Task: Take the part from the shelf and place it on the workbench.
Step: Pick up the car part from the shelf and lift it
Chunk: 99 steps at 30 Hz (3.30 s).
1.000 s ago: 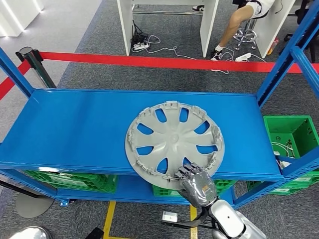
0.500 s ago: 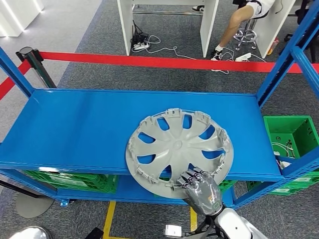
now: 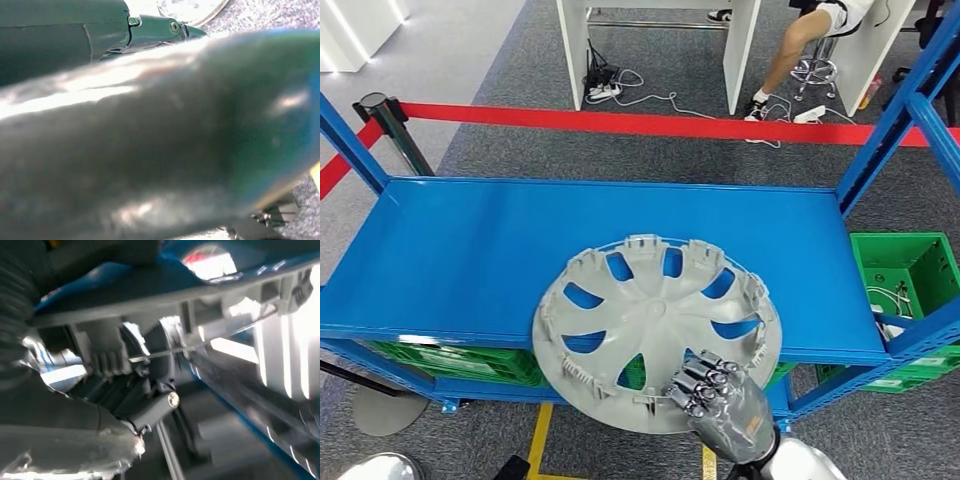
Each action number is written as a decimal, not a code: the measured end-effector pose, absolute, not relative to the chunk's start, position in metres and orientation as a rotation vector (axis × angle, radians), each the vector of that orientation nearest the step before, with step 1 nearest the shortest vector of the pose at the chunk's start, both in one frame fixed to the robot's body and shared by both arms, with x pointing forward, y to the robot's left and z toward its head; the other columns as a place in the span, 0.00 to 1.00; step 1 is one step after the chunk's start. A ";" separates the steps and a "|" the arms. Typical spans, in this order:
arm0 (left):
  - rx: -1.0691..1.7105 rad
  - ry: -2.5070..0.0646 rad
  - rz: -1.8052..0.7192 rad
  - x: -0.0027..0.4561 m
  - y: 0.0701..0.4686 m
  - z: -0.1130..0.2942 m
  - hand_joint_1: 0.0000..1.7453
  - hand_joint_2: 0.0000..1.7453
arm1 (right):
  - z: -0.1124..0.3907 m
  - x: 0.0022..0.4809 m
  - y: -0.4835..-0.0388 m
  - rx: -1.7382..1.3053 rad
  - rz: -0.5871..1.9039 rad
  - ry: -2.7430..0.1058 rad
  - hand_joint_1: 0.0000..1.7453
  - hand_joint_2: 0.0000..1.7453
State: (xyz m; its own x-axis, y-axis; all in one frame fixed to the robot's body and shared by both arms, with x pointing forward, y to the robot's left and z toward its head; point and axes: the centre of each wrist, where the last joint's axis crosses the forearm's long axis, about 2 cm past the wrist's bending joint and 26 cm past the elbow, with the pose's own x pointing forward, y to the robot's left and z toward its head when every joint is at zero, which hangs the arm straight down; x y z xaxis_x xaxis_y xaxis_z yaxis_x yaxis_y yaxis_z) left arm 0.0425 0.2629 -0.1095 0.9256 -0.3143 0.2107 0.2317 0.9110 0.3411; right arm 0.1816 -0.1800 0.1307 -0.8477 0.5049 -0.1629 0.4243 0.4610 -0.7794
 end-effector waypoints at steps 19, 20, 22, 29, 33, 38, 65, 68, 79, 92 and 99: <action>0.357 -0.284 -0.342 0.042 0.254 -0.109 0.00 1.00 | 0.221 0.185 -0.188 -1.251 0.836 -2.783 1.00 1.00; 0.361 -0.284 -0.349 0.042 0.254 -0.108 0.00 1.00 | 0.222 0.185 -0.188 -1.257 0.830 -2.784 1.00 1.00; 0.367 -0.284 -0.368 0.042 0.254 -0.108 0.00 1.00 | 0.223 0.184 -0.189 -1.264 0.825 -2.784 1.00 1.00; 0.384 -0.290 -0.432 0.043 0.253 -0.108 0.00 1.00 | 0.225 0.183 -0.191 -1.283 0.825 -2.783 1.00 1.00; 0.380 -0.290 -0.448 0.043 0.252 -0.108 0.00 1.00 | 0.226 0.183 -0.191 -1.293 0.833 -2.783 1.00 1.00; 0.376 -0.291 -0.460 0.043 0.252 -0.108 0.00 1.00 | 0.227 0.183 -0.191 -1.321 0.859 -2.783 1.00 1.00; 0.386 -0.289 -0.460 0.043 0.252 -0.108 0.00 1.00 | 0.236 0.183 -0.192 -1.390 0.876 -2.798 1.00 1.00; 0.386 -0.289 -0.459 0.043 0.253 -0.108 0.00 1.00 | 0.236 0.183 -0.192 -1.390 0.877 -2.798 1.00 1.00; 0.394 -0.292 -0.455 0.046 0.254 -0.108 0.00 1.00 | 0.236 0.183 -0.191 -1.382 0.871 -2.798 1.00 1.00; 0.396 -0.291 -0.448 0.047 0.254 -0.108 0.00 1.00 | 0.235 0.183 -0.191 -1.375 0.870 -2.796 1.00 1.00; 0.398 -0.289 -0.443 0.047 0.254 -0.108 0.00 1.00 | 0.234 0.184 -0.191 -1.370 0.870 -2.795 1.00 1.00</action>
State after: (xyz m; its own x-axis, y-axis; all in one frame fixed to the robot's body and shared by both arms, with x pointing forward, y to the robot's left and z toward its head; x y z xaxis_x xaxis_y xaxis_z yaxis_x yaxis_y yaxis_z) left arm 0.0471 0.2539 -0.1076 0.8652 -0.4665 0.1840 0.3555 0.8293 0.4311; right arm 0.1838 -0.1907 0.2341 -0.6372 0.7076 -0.3055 0.7560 0.4967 -0.4264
